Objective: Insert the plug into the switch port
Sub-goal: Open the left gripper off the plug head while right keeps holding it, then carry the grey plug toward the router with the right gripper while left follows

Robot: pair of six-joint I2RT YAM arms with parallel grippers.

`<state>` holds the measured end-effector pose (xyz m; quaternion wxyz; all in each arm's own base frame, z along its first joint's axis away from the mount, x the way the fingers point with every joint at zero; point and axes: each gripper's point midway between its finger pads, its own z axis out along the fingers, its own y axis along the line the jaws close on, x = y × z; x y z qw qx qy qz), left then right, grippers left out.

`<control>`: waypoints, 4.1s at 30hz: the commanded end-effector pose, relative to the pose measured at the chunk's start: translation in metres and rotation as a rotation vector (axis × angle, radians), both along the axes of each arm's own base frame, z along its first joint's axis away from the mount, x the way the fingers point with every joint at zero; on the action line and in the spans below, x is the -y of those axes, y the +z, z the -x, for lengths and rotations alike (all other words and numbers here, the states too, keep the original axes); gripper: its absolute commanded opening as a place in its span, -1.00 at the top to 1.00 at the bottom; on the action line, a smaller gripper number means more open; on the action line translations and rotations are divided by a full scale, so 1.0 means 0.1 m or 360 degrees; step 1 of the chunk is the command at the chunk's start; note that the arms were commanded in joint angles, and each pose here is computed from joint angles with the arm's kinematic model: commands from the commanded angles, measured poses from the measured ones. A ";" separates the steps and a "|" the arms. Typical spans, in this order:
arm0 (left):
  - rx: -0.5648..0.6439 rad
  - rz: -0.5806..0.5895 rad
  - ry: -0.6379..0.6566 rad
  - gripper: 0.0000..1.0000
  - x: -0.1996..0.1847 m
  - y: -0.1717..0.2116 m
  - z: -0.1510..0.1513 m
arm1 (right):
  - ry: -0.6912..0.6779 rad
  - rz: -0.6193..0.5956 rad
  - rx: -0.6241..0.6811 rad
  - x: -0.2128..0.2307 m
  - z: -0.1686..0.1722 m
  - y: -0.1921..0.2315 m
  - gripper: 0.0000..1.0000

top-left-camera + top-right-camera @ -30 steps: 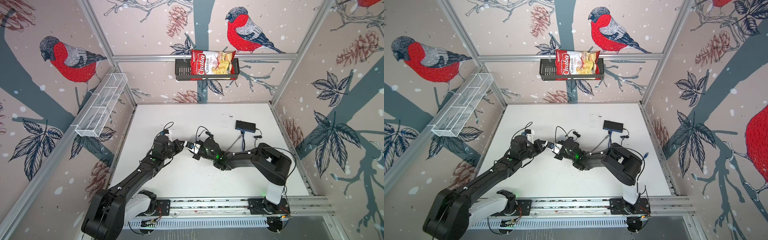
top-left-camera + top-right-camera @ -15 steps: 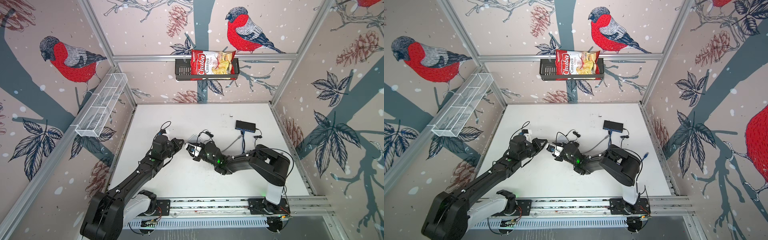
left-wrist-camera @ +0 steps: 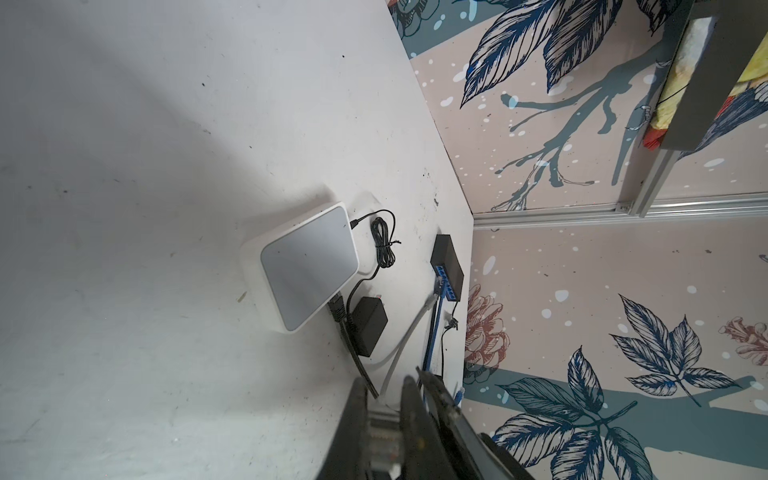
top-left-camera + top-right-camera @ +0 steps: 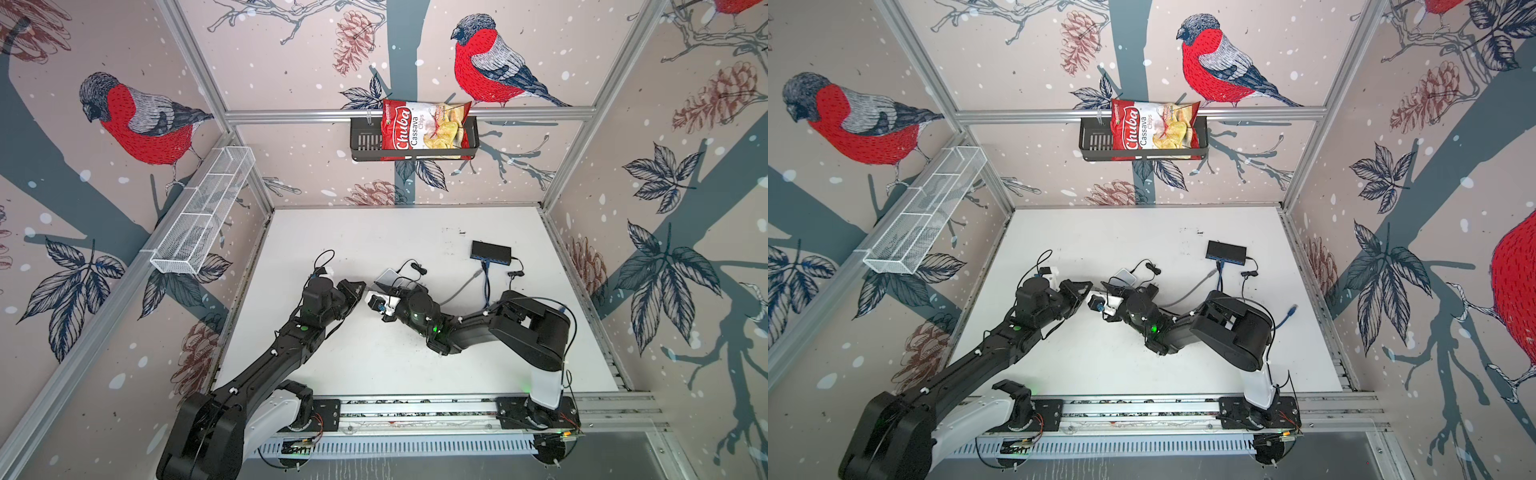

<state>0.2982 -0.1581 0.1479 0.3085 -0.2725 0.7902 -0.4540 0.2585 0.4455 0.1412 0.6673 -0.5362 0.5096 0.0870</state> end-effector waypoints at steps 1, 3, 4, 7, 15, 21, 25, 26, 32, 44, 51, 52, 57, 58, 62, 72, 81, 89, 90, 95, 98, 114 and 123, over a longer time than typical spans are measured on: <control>0.0063 0.0079 -0.0008 1.00 0.04 0.14 -0.03 | 0.0013 -0.0036 0.0078 -0.04 0.01 0.10 0.31; 0.0060 0.0079 -0.0008 1.00 0.04 0.13 -0.03 | 0.0020 -0.0032 0.0077 -0.05 0.02 0.09 0.33; 0.0063 0.0084 -0.0007 1.00 0.04 0.14 -0.03 | 0.0021 -0.0025 0.0078 -0.05 0.02 0.07 0.34; 0.0064 0.0089 -0.0009 1.00 0.05 0.14 -0.04 | 0.0010 -0.0017 0.0092 -0.06 0.02 0.04 0.37; 0.0033 0.0115 -0.0013 1.00 0.07 0.07 -0.03 | -0.0013 -0.0033 0.0125 -0.07 0.02 0.07 0.46; 0.0034 0.0121 -0.0011 1.00 0.07 0.08 -0.03 | -0.0016 -0.0009 0.0147 -0.08 0.02 0.05 0.55; 0.0031 0.0127 -0.0011 1.00 0.07 0.08 -0.02 | -0.0012 0.0006 0.0158 -0.10 0.03 0.03 0.55; 0.0030 0.0129 -0.0009 1.00 0.07 0.08 -0.02 | -0.0012 0.0009 0.0163 -0.10 0.03 0.03 0.55; 0.0022 0.0137 -0.0014 1.00 0.08 0.06 -0.02 | -0.0020 0.0023 0.0184 -0.10 0.05 0.01 0.63; 0.0050 0.0142 -0.0005 0.55 0.06 0.09 -0.02 | 0.0004 0.0057 0.0131 -0.11 0.06 -0.05 0.74; 0.0176 0.0021 0.0012 -0.56 -0.01 0.25 -0.06 | 0.0032 0.0093 -0.0148 -0.03 0.06 -0.16 0.80; 0.0200 -0.0006 0.0019 -0.77 -0.02 0.27 -0.07 | 0.0028 0.0099 -0.0183 0.00 0.06 -0.17 0.81; 0.0311 -0.0217 0.0010 -0.92 -0.09 0.38 -0.13 | 0.0006 0.0157 -0.0442 0.16 0.05 -0.26 0.81; 0.0317 -0.0264 0.0004 -0.92 -0.10 0.39 -0.15 | -0.0002 0.0166 -0.0489 0.19 0.05 -0.27 0.80; 0.0305 -0.0500 -0.0028 -0.92 -0.15 0.34 -0.24 | -0.0059 0.0225 -0.0707 0.39 0.04 -0.38 0.79; 0.0304 -0.0807 -0.0102 -0.92 -0.17 0.13 -0.48 | -0.0243 0.0327 -0.1152 0.80 -0.05 -0.57 0.79; 0.0218 -0.0899 -0.0220 -0.92 -0.03 -0.25 -0.71 | -0.0373 0.0291 -0.1348 0.92 -0.13 -0.84 0.78; 0.0194 -0.0910 -0.0326 -0.81 0.14 -0.49 -0.93 | -0.0408 0.0249 -0.1455 0.91 -0.20 -0.98 0.77; 0.0191 -0.0910 -0.0327 -0.79 0.16 -0.51 -0.96 | -0.0411 0.0241 -0.1464 0.91 -0.21 -0.99 0.77; 0.0171 -0.0888 -0.0365 -0.71 0.27 -0.65 -1.05 | -0.0416 0.0210 -0.1473 0.90 -0.23 -1.01 0.77; 0.0148 -0.0898 -0.0372 -0.67 0.30 -0.72 -1.11 | -0.0415 0.0198 -0.1467 0.88 -0.26 -1.01 0.77; 0.0256 -0.0720 -0.0450 -0.47 0.51 -0.84 -1.03 | -0.0347 0.0167 -0.1626 0.76 -0.25 -1.10 0.76; 0.0292 -0.0664 -0.0483 -0.41 0.62 -0.86 -1.00 | -0.0332 0.0119 -0.1696 0.73 -0.29 -1.09 0.76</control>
